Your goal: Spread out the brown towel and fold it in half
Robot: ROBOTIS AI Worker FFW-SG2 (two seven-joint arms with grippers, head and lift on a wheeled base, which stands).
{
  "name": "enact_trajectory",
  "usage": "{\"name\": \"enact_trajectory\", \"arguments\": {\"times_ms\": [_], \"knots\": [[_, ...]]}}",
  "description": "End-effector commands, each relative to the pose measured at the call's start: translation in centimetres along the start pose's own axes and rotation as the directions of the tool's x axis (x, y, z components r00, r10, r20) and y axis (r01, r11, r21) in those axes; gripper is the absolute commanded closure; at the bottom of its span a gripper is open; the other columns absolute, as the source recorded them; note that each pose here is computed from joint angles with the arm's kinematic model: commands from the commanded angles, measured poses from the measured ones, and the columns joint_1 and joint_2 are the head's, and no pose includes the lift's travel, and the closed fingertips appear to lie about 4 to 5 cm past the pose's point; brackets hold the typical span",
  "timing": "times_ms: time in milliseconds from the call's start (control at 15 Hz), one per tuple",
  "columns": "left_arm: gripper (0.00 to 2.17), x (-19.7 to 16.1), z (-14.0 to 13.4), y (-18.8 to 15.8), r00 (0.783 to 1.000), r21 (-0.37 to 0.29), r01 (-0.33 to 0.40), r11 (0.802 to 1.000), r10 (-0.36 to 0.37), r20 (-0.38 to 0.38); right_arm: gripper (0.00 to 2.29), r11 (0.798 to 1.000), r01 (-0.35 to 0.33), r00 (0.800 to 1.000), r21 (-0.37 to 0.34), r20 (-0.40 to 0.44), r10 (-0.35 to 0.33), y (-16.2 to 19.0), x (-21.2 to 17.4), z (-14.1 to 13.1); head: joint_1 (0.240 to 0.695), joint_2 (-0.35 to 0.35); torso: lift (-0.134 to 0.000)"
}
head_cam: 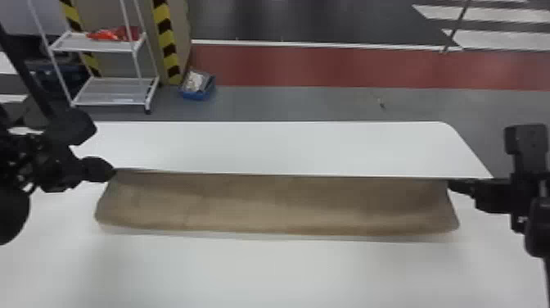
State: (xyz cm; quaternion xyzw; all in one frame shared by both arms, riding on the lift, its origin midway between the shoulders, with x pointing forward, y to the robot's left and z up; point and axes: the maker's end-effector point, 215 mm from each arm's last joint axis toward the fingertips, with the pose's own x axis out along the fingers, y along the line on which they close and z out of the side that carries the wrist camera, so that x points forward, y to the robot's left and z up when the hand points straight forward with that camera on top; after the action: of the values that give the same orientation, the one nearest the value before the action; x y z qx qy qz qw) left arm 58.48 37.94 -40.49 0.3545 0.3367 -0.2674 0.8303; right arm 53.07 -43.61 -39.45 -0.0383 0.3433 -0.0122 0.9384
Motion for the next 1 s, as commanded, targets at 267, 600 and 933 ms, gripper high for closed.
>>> {"name": "enact_trajectory", "arguments": {"times_ms": [267,600,933], "knots": [[1.51,0.3,0.1,-0.2,1.000,0.009,0.000,1.000,0.000,-0.009,1.32,1.000,0.001,1.000,-0.007,-0.017,-0.001,0.2,1.4,0.7,0.695,-0.057,-0.128],[1.35,0.8,-0.3,-0.8,1.000,0.016,-0.014,1.000,0.014,-0.016,0.90,0.999,0.019,0.999,-0.038,-0.050,-0.021,1.0,2.7,0.0,0.695,-0.053,-0.128],[0.09,1.1,-0.8,-0.5,0.997,0.004,-0.081,0.997,0.081,-0.008,0.24,0.997,0.063,0.996,-0.040,-0.057,-0.065,0.6,3.0,-0.3,0.695,-0.052,-0.128]]}}
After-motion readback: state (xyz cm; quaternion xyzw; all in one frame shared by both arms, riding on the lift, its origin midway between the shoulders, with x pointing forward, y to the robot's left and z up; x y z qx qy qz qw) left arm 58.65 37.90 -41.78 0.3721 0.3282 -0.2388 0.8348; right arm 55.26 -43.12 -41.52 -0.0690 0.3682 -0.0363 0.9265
